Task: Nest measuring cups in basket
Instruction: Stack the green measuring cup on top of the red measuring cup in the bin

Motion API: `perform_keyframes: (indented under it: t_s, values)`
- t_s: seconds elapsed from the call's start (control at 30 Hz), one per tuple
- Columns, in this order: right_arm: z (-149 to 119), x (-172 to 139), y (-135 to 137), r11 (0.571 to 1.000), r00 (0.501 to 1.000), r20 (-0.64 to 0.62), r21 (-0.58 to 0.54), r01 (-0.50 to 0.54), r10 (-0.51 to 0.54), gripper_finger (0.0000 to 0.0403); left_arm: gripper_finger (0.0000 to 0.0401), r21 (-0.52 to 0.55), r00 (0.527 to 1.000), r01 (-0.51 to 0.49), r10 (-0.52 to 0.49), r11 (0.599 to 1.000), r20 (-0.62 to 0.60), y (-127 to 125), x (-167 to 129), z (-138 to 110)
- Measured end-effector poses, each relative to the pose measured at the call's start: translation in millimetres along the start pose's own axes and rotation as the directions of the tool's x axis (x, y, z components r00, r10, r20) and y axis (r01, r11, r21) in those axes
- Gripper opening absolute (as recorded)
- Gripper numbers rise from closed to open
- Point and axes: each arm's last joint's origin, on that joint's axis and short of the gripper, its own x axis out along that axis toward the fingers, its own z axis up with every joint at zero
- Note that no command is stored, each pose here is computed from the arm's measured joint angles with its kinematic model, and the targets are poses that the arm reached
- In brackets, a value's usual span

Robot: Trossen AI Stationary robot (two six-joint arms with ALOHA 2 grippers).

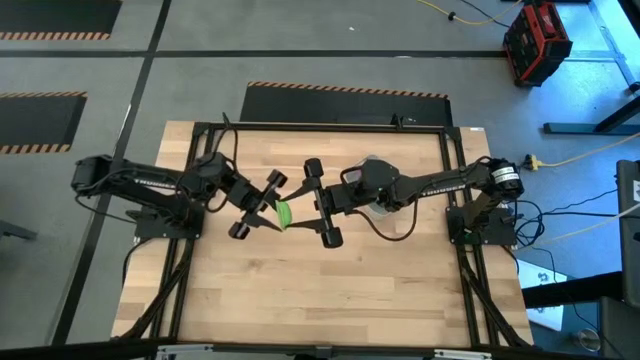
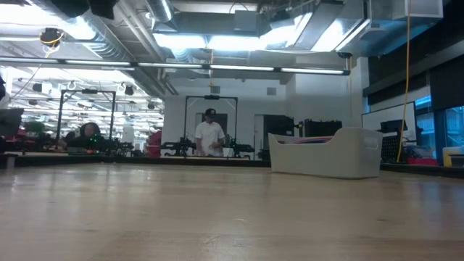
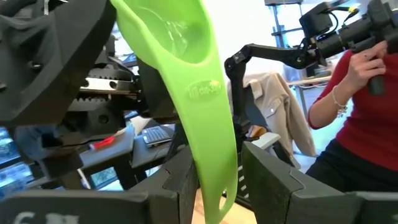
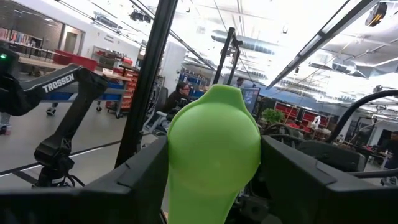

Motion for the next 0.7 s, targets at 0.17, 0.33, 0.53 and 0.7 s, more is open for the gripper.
perform_keyframes:
  t_s: [0.17, 0.33, 0.53, 0.7]
  values:
    - [-0.1, -0.1, -0.3, 1.000, 1.000, -0.001, 0.000, 0.001, -0.001, 0.0236, 0.0101, -0.005, 1.000, 0.015, -0.015, 1.000, -0.004, 4.3, 5.6, -1.4]
    - [-0.1, -0.1, -0.3, 1.000, 1.000, -0.001, 0.000, 0.000, 0.000, 0.0236, 0.0059, -0.011, 1.000, 0.013, -0.013, 1.000, -0.009, 5.1, 4.8, -1.9]
    - [-0.7, 0.0, -0.3, 1.000, 1.000, -0.008, 0.001, 0.002, -0.002, 0.0235, 0.0007, -0.007, 1.000, 0.003, -0.003, 1.000, -0.009, 5.6, 4.6, -1.5]
    - [-1.2, -0.1, -0.2, 1.000, 1.000, -0.013, 0.003, 0.001, -0.001, 0.0235, 0.0008, -0.006, 1.000, 0.003, -0.003, 1.000, -0.009, 5.6, 4.6, -1.6]
